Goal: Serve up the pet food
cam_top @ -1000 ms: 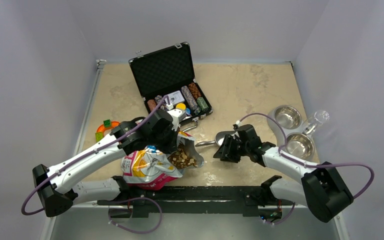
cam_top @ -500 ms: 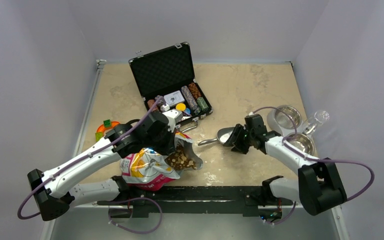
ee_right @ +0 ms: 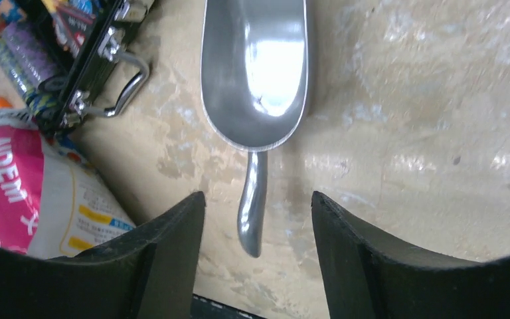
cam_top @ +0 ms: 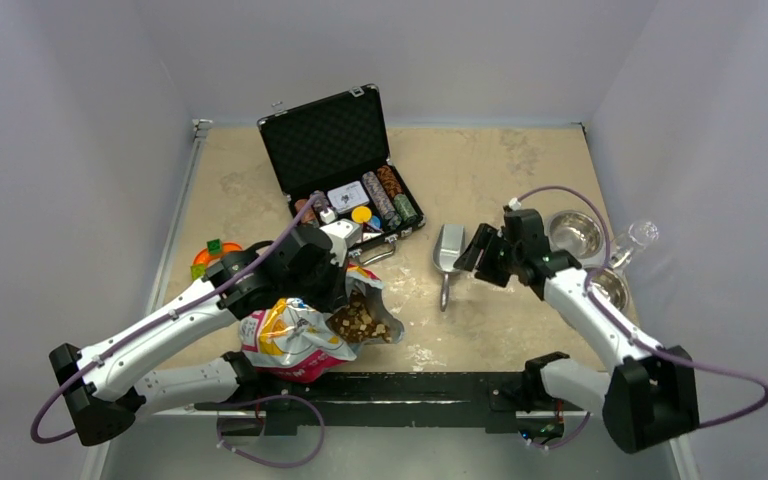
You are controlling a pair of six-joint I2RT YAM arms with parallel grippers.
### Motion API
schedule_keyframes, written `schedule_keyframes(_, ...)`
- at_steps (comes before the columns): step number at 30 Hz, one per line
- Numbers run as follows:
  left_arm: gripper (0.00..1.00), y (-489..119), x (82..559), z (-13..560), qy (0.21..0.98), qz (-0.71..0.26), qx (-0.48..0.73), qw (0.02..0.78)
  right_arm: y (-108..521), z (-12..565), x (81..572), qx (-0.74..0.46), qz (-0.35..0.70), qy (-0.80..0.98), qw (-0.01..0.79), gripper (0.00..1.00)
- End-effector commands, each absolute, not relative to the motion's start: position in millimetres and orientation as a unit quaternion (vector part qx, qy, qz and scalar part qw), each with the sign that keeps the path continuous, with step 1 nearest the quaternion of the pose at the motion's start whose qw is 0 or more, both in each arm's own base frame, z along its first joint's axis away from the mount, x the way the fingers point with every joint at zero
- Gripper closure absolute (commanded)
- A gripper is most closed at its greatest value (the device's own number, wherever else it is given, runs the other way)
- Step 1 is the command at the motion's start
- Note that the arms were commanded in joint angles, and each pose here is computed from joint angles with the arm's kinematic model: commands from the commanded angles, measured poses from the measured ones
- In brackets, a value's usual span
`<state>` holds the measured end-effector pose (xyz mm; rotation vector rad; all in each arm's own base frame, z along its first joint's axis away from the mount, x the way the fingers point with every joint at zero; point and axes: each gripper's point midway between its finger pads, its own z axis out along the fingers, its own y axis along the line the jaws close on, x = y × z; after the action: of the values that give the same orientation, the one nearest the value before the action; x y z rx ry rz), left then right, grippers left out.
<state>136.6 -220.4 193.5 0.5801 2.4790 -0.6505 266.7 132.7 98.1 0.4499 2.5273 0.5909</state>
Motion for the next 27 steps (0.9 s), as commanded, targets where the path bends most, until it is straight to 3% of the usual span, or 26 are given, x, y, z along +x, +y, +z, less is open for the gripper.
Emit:
schedule_keyframes(1, 1.00, -227.1, 125.6, 201.8, 0.906, -0.271, 0.219, 0.242, 158.3, 107.5, 240.7, 0.195, 0.319, 0.893, 0.252, 0.35)
schedule_keyframes(4, 1.00, -231.6, 126.5, 203.1, 0.905, -0.272, 0.226, 0.236, 169.3, 111.3, 242.5, 0.225, 0.371, 0.857, 0.279, 0.26)
schedule_keyframes(9, 1.00, -237.4, 127.6, 207.1, 0.904, -0.276, 0.233, 0.230, 156.2, 83.7, 247.8, 0.241, 0.333, 0.866, 0.283, 0.25)
schedule_keyframes(15, 1.00, -235.6, 126.7, 208.8, 0.904, -0.274, 0.236, 0.230, 169.1, 44.9, 240.6, 0.220, 0.354, 0.876, 0.241, 0.28)
schedule_keyframes(20, 1.00, -233.3, 125.8, 208.2, 0.904, -0.271, 0.236, 0.229, 178.9, 44.5, 237.9, 0.213, 0.421, 0.839, 0.272, 0.42)
schedule_keyframes(27, 1.00, -238.6, 127.3, 207.0, 0.904, -0.276, 0.235, 0.225, 160.8, 36.6, 228.9, 0.298, 0.443, 0.787, 0.310, 0.40)
